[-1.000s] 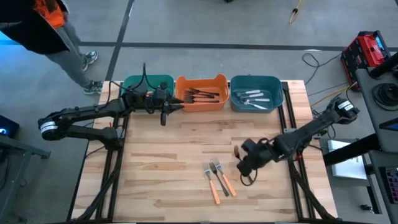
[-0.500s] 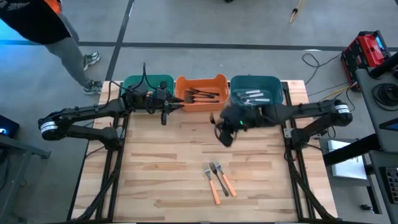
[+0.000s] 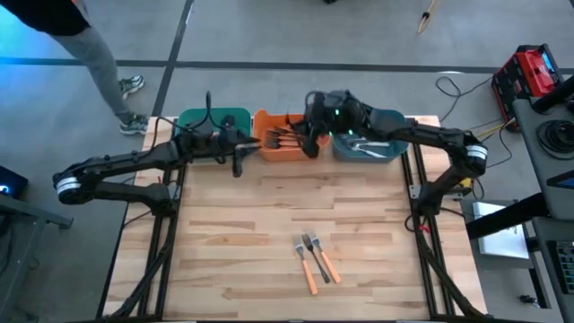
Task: Sort silverware by color (type)
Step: Put the black fork into the orange bin
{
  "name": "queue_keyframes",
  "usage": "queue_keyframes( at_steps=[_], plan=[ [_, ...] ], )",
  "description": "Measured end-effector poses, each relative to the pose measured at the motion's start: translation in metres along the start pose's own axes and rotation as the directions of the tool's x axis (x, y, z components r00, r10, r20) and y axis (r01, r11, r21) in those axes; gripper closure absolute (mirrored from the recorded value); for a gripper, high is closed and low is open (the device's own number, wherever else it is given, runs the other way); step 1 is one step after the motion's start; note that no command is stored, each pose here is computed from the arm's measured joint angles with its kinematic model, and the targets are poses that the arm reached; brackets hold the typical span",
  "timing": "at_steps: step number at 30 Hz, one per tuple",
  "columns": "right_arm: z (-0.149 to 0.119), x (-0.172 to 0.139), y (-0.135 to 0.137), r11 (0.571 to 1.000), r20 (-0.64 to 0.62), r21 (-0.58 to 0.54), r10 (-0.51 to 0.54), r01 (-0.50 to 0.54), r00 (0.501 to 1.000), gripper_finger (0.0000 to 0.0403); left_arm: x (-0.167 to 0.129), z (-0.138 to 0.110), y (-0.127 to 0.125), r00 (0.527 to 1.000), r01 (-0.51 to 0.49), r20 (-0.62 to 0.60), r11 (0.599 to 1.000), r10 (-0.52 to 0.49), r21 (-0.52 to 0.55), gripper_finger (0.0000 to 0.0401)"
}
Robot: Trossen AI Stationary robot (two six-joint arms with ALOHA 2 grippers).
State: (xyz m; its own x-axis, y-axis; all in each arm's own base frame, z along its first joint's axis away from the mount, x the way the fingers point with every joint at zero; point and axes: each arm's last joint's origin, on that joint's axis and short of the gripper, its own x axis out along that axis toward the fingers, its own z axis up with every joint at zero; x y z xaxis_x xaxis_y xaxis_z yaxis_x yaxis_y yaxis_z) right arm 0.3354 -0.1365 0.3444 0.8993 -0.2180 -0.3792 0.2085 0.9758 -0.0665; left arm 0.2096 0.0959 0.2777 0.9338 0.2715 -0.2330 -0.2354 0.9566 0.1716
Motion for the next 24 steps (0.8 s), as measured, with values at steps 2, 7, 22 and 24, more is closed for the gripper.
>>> queue_keyframes(
  at_steps=[2, 7, 22, 24],
  plan=[
    [0.000, 0.007, -0.016, 1.000, 0.045, -0.018, 0.006, -0.006, 0.999, 0.0394, -0.005, 0.002, 0.003, 0.999, -0.033, 0.001, 0.999, 0.033, 0.030, 0.0324],
    [0.000, 0.027, -0.046, 0.997, 0.129, -0.067, 0.039, -0.030, 0.991, 0.0394, -0.019, 0.008, 0.012, 0.995, -0.094, 0.048, 0.991, 0.090, 0.091, 0.0324],
    [0.003, 0.072, -0.108, 0.987, 0.171, -0.149, 0.091, -0.065, 0.981, 0.0394, -0.035, -0.002, 0.057, 0.953, -0.302, 0.014, 0.946, 0.303, 0.113, 0.0324],
    [0.007, 0.072, -0.112, 0.986, 0.187, -0.147, 0.109, -0.082, 0.976, 0.0394, -0.036, -0.004, 0.065, 0.940, -0.339, 0.013, 0.934, 0.340, 0.114, 0.0324]
  ],
)
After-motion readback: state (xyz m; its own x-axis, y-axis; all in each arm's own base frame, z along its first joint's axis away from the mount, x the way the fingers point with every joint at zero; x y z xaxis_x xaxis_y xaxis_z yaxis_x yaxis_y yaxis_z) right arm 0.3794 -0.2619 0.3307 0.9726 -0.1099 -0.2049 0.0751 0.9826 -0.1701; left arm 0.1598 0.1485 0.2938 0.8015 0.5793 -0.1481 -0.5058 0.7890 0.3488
